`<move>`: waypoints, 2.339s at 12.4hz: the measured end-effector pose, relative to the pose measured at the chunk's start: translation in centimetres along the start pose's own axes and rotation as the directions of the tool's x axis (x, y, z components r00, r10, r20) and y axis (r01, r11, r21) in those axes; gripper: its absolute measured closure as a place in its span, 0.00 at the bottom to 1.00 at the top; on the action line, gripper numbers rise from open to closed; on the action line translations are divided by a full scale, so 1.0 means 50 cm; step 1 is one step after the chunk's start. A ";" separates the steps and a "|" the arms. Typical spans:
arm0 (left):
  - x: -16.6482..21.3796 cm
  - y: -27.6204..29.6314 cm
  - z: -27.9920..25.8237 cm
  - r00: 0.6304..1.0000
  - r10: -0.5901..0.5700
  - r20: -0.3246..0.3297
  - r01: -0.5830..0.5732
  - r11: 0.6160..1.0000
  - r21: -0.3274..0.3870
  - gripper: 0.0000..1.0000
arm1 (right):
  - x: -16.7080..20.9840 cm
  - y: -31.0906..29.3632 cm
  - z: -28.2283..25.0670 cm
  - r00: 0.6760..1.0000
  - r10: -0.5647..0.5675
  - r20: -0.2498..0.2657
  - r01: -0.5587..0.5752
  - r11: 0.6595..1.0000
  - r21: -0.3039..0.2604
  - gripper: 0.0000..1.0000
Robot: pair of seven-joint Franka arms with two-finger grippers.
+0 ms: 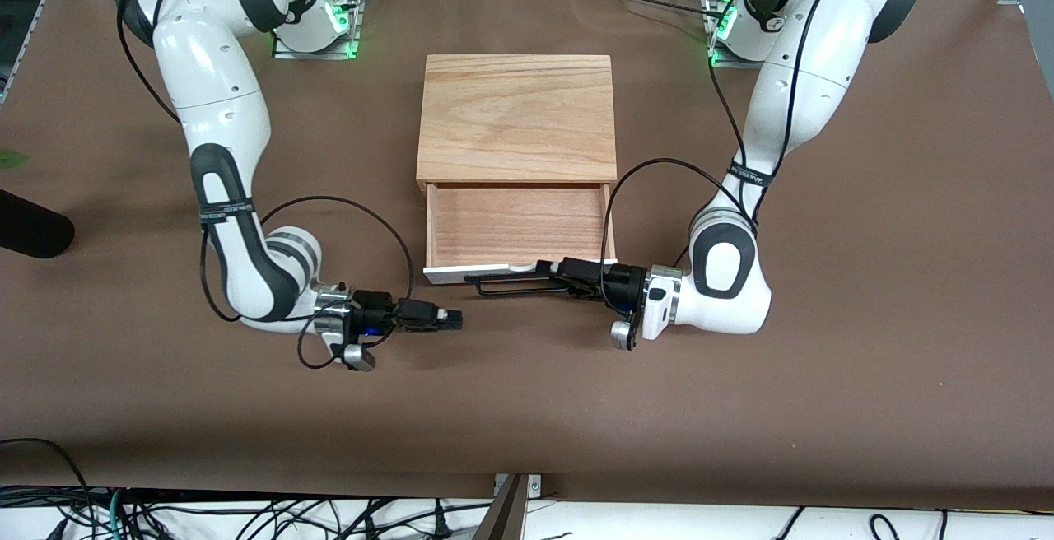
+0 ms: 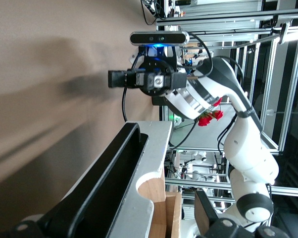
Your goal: Pull top drawer with both arms simultaneously
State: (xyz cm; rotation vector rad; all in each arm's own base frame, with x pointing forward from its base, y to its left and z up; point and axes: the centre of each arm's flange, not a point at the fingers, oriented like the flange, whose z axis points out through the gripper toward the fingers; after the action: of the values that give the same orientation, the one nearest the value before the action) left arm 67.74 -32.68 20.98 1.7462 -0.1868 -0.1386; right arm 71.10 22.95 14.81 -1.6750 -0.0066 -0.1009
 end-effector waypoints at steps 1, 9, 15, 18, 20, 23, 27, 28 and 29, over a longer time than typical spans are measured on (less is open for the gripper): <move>0.000 0.000 0.000 1.000 0.009 0.002 -0.009 1.000 0.003 0.00 | 0.001 0.005 -0.002 1.000 0.002 -0.002 -0.002 1.000 -0.001 0.26; -0.010 -0.038 -0.007 0.999 0.037 0.023 -0.038 0.999 0.008 0.00 | 0.017 0.008 -0.032 1.000 -0.020 -0.014 0.019 0.999 -0.047 0.00; 0.006 -0.002 -0.045 1.000 -0.015 0.014 0.016 1.000 -0.004 0.00 | 0.090 -0.035 -0.160 0.986 -0.158 0.050 0.165 0.952 -0.257 0.00; 0.022 0.039 -0.101 1.000 -0.016 -0.001 0.016 0.999 0.037 0.00 | 0.110 -0.051 -0.188 0.986 -0.163 0.038 0.167 0.940 -0.297 0.00; 0.035 0.069 -0.141 1.000 0.027 0.005 -0.027 0.995 0.091 0.00 | 0.119 -0.052 -0.192 0.991 -0.132 -0.010 0.121 0.934 -0.335 0.00; 0.053 0.130 -0.171 0.993 0.102 0.062 -0.113 0.969 0.220 0.00 | 0.131 -0.063 -0.164 0.992 -0.067 -0.108 0.017 0.911 -0.412 0.00; 0.051 0.162 -0.217 0.979 0.123 0.161 -0.183 0.881 0.437 0.00 | 0.144 -0.100 -0.180 0.987 0.058 -0.149 -0.144 0.738 -0.659 0.00; 0.050 0.186 -0.239 0.971 0.138 0.194 -0.219 0.835 0.505 0.00 | 0.145 -0.123 -0.187 0.985 0.074 -0.154 -0.163 0.681 -0.714 0.00; 0.048 0.220 -0.262 0.965 0.150 0.217 -0.249 0.785 0.566 0.00 | 0.142 -0.146 -0.195 0.987 0.072 -0.142 -0.155 0.623 -0.767 0.00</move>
State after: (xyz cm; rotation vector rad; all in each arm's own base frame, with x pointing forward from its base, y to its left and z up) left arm 72.17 -22.46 34.19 2.3265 -0.5871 -0.0668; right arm 77.09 13.67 23.55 -2.5491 0.2565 -0.0946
